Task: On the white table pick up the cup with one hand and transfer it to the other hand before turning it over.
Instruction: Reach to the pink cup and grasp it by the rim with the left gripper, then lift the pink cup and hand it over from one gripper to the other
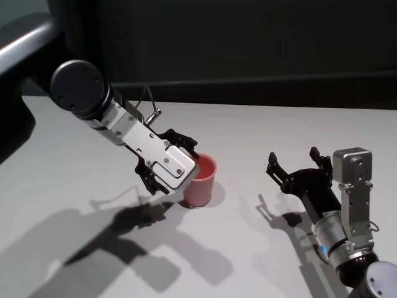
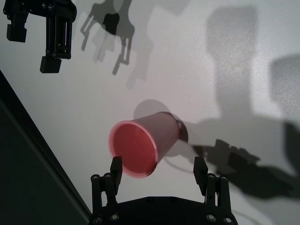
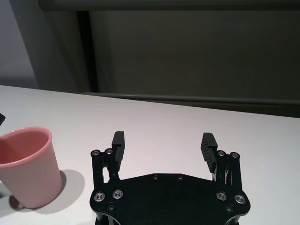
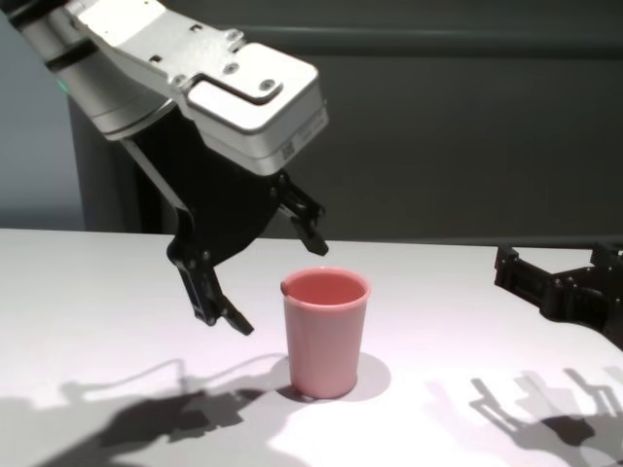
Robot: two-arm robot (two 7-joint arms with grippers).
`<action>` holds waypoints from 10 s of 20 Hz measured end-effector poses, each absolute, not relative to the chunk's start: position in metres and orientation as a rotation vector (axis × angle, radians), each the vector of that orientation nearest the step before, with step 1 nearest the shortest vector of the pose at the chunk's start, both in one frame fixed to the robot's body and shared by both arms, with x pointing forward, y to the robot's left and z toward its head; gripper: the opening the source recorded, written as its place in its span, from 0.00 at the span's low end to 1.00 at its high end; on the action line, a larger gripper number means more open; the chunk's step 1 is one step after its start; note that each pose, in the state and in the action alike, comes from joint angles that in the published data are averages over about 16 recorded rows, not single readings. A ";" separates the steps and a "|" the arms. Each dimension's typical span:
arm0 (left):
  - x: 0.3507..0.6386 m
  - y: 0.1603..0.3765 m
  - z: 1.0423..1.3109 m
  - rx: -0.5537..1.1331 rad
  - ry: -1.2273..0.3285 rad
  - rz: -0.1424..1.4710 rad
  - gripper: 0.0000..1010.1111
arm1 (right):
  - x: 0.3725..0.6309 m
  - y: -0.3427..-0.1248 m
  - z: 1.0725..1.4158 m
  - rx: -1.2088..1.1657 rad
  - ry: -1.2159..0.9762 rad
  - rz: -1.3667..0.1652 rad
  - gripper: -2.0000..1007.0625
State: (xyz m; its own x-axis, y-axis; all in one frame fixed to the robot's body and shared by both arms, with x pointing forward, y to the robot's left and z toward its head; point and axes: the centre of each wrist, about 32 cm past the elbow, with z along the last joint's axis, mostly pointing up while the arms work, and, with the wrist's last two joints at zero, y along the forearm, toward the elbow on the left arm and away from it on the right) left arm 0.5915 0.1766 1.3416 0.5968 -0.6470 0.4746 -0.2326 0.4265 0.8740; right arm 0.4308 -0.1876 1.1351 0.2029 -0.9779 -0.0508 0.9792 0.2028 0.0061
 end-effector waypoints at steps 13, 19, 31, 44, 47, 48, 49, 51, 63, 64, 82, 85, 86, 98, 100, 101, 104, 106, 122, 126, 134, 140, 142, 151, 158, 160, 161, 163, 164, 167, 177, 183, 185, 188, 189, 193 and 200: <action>0.602 0.163 1.329 1.150 -0.929 -0.353 0.99 | 0.431 -0.188 1.135 0.040 0.039 -1.366 0.99; 0.608 0.159 1.322 1.156 -0.926 -0.367 0.99 | 0.431 -0.188 1.135 0.040 0.039 -1.366 0.99; 0.617 0.155 1.308 1.169 -0.911 -0.393 0.99 | 0.431 -0.188 1.135 0.040 0.039 -1.366 0.99; 0.621 0.153 1.302 1.175 -0.901 -0.403 0.99 | 0.431 -0.188 1.135 0.040 0.039 -1.366 0.99; 0.622 0.153 1.301 1.177 -0.900 -0.401 0.99 | 0.431 -0.188 1.135 0.040 0.039 -1.366 0.99; 0.622 0.153 1.301 1.177 -0.900 -0.401 0.99 | 0.431 -0.188 1.135 0.040 0.039 -1.366 0.99; 0.622 0.153 1.301 1.178 -0.900 -0.400 0.99 | 0.431 -0.188 1.135 0.040 0.039 -1.366 0.99; 0.622 0.153 1.301 1.179 -0.899 -0.398 0.99 | 0.431 -0.188 1.135 0.040 0.039 -1.366 0.99; 0.621 0.154 1.301 1.184 -0.897 -0.391 0.99 | 0.431 -0.188 1.135 0.040 0.039 -1.366 0.99; 0.621 0.154 1.301 1.184 -0.897 -0.391 0.99 | 0.431 -0.188 1.135 0.040 0.039 -1.366 0.99; 0.621 0.154 1.302 1.183 -0.897 -0.391 0.64 | 0.431 -0.188 1.135 0.040 0.039 -1.366 0.99; 0.621 0.154 1.302 1.183 -0.897 -0.392 0.52 | 0.431 -0.188 1.135 0.040 0.039 -1.366 0.99; 0.621 0.154 1.302 1.183 -0.897 -0.392 0.49 | 0.431 -0.188 1.135 0.040 0.039 -1.366 0.99; 0.621 0.154 1.302 1.182 -0.897 -0.391 0.12 | 0.431 -0.188 1.135 0.040 0.039 -1.366 0.99; 0.621 0.154 1.302 1.182 -0.897 -0.391 0.09 | 0.431 -0.188 1.135 0.040 0.039 -1.366 0.99; 0.621 0.154 1.302 1.182 -0.897 -0.391 0.08 | 0.431 -0.188 1.135 0.040 0.039 -1.366 0.99; 0.621 0.154 1.302 1.180 -0.896 -0.390 0.05 | 0.431 -0.188 1.135 0.040 0.039 -1.366 0.99; 0.621 0.155 1.301 1.176 -0.894 -0.388 0.05 | 0.431 -0.188 1.135 0.040 0.039 -1.366 0.99; 0.608 0.188 1.297 1.012 -0.784 -0.237 0.05 | 0.431 -0.188 1.135 0.040 0.039 -1.366 0.99; 0.604 0.202 1.298 0.925 -0.733 -0.154 0.05 | 0.431 -0.188 1.135 0.040 0.039 -1.366 0.99; 0.600 0.227 1.296 0.702 -0.605 0.011 0.05 | 0.431 -0.188 1.135 0.040 0.039 -1.366 0.99; 0.598 0.238 1.287 0.506 -0.497 0.102 0.05 | 0.431 -0.188 1.135 0.040 0.039 -1.366 0.99; 0.598 0.241 1.283 0.437 -0.461 0.128 0.05 | 0.431 -0.188 1.135 0.040 0.039 -1.366 0.99; 0.598 0.239 1.264 0.164 -0.318 0.206 0.05 | 0.431 -0.188 1.135 0.040 0.039 -1.366 0.99; 0.602 0.223 1.250 0.050 -0.244 0.215 0.05 | 0.431 -0.188 1.135 0.040 0.039 -1.366 0.99; 0.603 0.218 1.248 0.033 -0.232 0.211 0.05 | 0.431 -0.188 1.135 0.040 0.039 -1.366 0.99; 0.604 0.216 1.246 0.028 -0.227 0.209 0.05 | 0.431 -0.188 1.135 0.040 0.039 -1.366 0.99; 0.605 0.212 1.244 0.018 -0.218 0.205 0.05 | 0.431 -0.188 1.135 0.040 0.039 -1.366 0.99; 0.606 0.210 1.243 0.014 -0.214 0.204 0.05 | 0.431 -0.188 1.135 0.040 0.039 -1.366 0.99; 0.608 0.207 1.241 0.007 -0.207 0.200 0.05 | 0.431 -0.188 1.135 0.040 0.039 -1.366 0.99; 0.612 0.210 1.236 -0.003 -0.186 0.191 0.05 | 0.431 -0.188 1.135 0.040 0.039 -1.366 0.99; 0.612 0.215 1.232 -0.012 -0.171 0.187 0.05 | 0.431 -0.188 1.135 0.040 0.039 -1.366 0.99; 0.612 0.218 1.231 -0.015 -0.165 0.188 0.05 | 0.431 -0.188 1.135 0.040 0.039 -1.366 0.99; 0.611 0.221 1.228 -0.018 -0.158 0.191 0.05 | 0.431 -0.188 1.135 0.040 0.039 -1.366 0.99; 0.611 0.222 1.228 -0.019 -0.156 0.192 0.05 | 0.431 -0.188 1.135 0.040 0.039 -1.366 0.99; 0.610 0.227 1.226 -0.023 -0.149 0.196 0.05 | 0.431 -0.188 1.135 0.040 0.039 -1.366 0.99; 0.609 0.230 1.224 -0.024 -0.143 0.201 0.05 | 0.431 -0.188 1.135 0.040 0.039 -1.366 0.99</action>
